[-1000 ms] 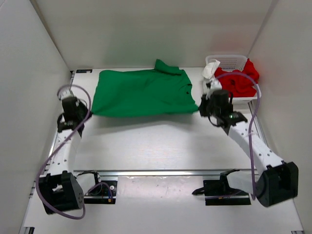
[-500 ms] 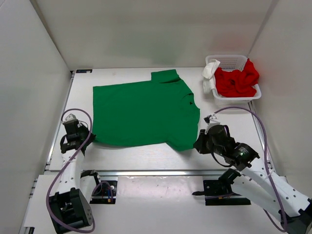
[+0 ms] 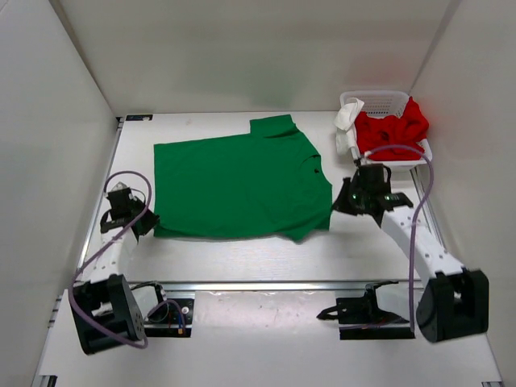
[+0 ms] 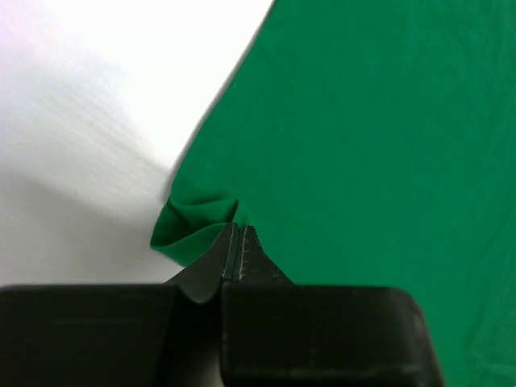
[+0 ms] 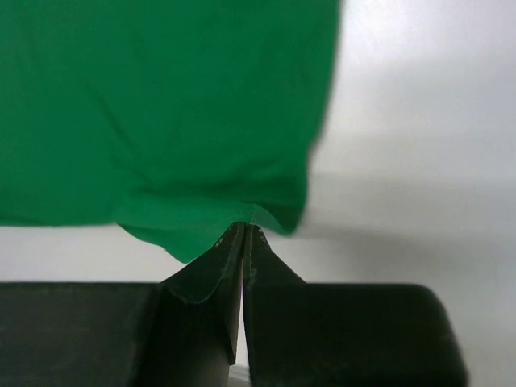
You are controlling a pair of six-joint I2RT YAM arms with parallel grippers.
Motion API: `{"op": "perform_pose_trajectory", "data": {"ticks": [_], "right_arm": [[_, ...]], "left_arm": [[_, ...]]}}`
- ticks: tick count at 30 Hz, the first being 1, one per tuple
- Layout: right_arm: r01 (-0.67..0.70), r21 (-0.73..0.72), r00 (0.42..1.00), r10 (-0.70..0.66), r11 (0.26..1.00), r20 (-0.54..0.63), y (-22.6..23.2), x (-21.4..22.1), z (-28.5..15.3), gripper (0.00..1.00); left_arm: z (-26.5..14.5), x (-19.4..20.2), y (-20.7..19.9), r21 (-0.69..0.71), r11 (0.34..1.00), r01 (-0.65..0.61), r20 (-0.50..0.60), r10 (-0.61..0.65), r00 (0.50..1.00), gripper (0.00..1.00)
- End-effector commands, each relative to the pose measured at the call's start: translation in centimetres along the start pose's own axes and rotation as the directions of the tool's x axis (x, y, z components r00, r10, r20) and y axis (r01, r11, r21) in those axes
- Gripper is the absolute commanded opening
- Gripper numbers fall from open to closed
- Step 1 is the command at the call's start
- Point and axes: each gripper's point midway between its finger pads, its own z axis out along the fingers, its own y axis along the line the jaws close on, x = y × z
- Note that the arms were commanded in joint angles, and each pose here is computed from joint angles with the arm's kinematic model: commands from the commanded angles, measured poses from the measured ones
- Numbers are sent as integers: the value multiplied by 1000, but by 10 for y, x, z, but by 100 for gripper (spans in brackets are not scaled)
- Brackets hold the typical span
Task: Fold and stack the t-shirts
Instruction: Fold the flattened tshirt in 1/3 of the way
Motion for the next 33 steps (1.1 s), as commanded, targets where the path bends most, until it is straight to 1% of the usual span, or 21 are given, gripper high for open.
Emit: {"op": "perform_pose_trajectory", "data": {"ticks": [1, 3, 5, 6, 7, 8, 9, 11, 12, 13, 14, 15, 16, 19, 23, 25, 27, 29, 30, 32, 33], "right_arm": [[93, -72, 982, -80, 993, 171, 36, -74, 7, 0], [96, -63, 982, -84, 993, 168, 40, -89, 21, 0], [105, -55, 975, -92, 993, 200, 45, -112, 27, 0], [103, -48, 979, -92, 994, 182, 43, -114, 37, 0], [108, -52, 981, -98, 993, 168, 45, -119, 46, 0], [125, -61, 975, -111, 990, 193, 52, -133, 43, 0], [112, -45, 982, -104, 993, 157, 46, -128, 54, 0], [125, -50, 979, -115, 991, 169, 50, -142, 62, 0], [118, -55, 982, -109, 991, 155, 50, -143, 70, 0], [118, -63, 983, -107, 991, 147, 52, -146, 77, 1], [119, -66, 981, -108, 991, 159, 54, -154, 78, 0], [122, -67, 985, -113, 990, 132, 54, -150, 90, 0], [119, -63, 984, -109, 991, 140, 53, -157, 91, 0], [129, -65, 984, -119, 990, 133, 57, -165, 104, 0], [123, -69, 985, -113, 990, 132, 56, -176, 117, 0], [121, -50, 988, -116, 991, 100, 48, -173, 131, 0], [103, -44, 991, -99, 994, 85, 45, -174, 137, 0], [102, -41, 991, -98, 994, 92, 42, -177, 141, 0], [98, -43, 993, -95, 994, 73, 41, -171, 145, 0], [94, -48, 992, -90, 994, 87, 40, -176, 146, 0], [94, -48, 991, -89, 994, 102, 43, -182, 147, 0]], "left_arm": [[5, -33, -12, 7, 1000, 9, 80, -10, 997, 0], [8, -42, -17, 4, 1000, 5, 88, -5, 996, 0], [13, -47, -19, -7, 1000, 3, 88, -3, 996, 0], [14, -53, -25, 10, 1000, 10, 95, -11, 995, 0], [16, -58, -29, 20, 1000, 20, 93, -21, 995, 0], [23, -55, -25, 1, 1000, 19, 72, -19, 997, 0], [24, -60, -29, 6, 1000, 19, 75, -19, 997, 0], [33, -62, -31, 0, 1000, 23, 59, -23, 998, 0], [38, -61, -31, -5, 999, 34, 48, -34, 998, 0], [39, -67, -37, 13, 999, 33, 63, -34, 997, 0], [44, -65, -36, -1, 1000, 28, 50, -27, 998, 0], [48, -70, -37, -5, 1000, 25, 53, -25, 998, 0], [49, -71, -43, 3, 1000, 15, 54, -15, 998, 0], [57, -76, -42, -17, 1000, 8, 65, -7, 998, 0], [70, -76, -36, -28, 999, 31, 44, -29, 999, 0], [77, -74, -34, -35, 999, 31, 29, -30, 999, 0], [83, -74, -32, -47, 998, 31, 21, -30, 999, 2], [85, -73, -28, -50, 998, 44, 7, -44, 999, 11], [86, -74, -29, -40, 998, 49, 14, -48, 999, 13], [79, -87, -25, -42, 996, 75, 54, -73, 996, 20], [76, -92, -19, -48, 994, 96, 74, -92, 993, 21]]}}
